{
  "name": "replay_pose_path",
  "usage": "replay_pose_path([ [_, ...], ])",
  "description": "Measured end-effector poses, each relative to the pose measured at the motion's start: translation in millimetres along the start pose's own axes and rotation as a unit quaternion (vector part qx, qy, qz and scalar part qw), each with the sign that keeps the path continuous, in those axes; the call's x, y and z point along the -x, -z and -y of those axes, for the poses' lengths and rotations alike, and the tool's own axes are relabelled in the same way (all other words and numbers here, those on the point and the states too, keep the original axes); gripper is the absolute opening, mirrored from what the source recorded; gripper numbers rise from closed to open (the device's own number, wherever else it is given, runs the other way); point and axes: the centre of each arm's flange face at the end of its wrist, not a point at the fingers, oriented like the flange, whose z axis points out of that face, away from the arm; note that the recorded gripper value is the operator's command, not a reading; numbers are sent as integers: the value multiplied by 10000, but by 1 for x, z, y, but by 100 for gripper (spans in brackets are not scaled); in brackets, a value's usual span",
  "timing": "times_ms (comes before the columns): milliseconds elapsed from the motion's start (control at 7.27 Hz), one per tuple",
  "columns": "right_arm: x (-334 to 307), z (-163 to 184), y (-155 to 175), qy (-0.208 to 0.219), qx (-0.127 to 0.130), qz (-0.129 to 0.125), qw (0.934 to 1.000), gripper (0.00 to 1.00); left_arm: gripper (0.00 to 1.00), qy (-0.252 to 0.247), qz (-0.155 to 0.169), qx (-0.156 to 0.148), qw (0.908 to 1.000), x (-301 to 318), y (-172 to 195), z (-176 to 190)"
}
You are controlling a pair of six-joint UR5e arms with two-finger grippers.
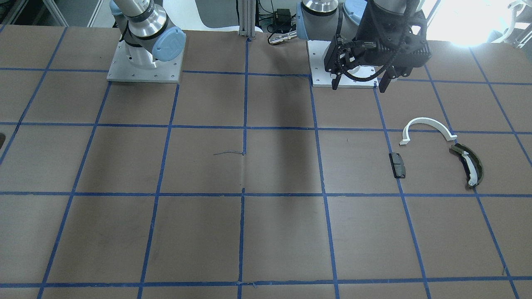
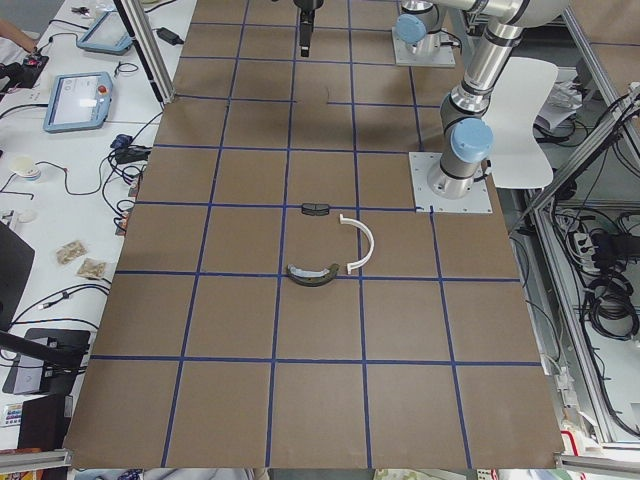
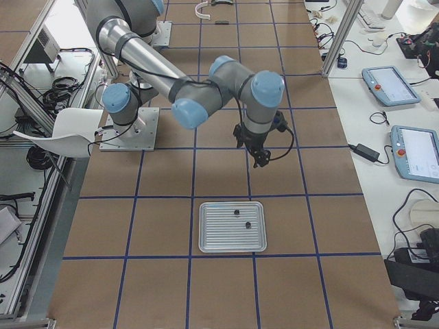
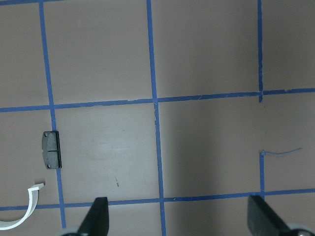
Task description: Place bearing gear from tray to pile
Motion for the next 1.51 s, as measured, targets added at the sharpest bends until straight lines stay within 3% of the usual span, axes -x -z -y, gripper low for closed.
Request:
replay_pose_path([
  [275, -51, -26, -78, -132, -157, 53, 9998, 100, 100, 0, -5, 0, 10000, 0, 0, 0],
  [550, -78, -23, -164, -182, -302, 241, 9991, 100, 100, 0, -6, 0, 10000, 0, 0, 0],
  [688, -82, -23, -192, -160, -305, 304, 9989, 100, 100, 0, -4, 0, 10000, 0, 0, 0],
  [825, -81, -24, -206, -168, -278, 373, 9988, 100, 100, 0, -1, 0, 10000, 0, 0, 0],
  [1238, -75, -28, -203, -161, -237, 503, 9983, 95, 100, 0, 1, 0, 10000, 0, 0, 0],
  [1513, -66, -34, -211, -218, -207, 661, 9974, 80, 100, 0, 1, 0, 10000, 0, 0, 0],
])
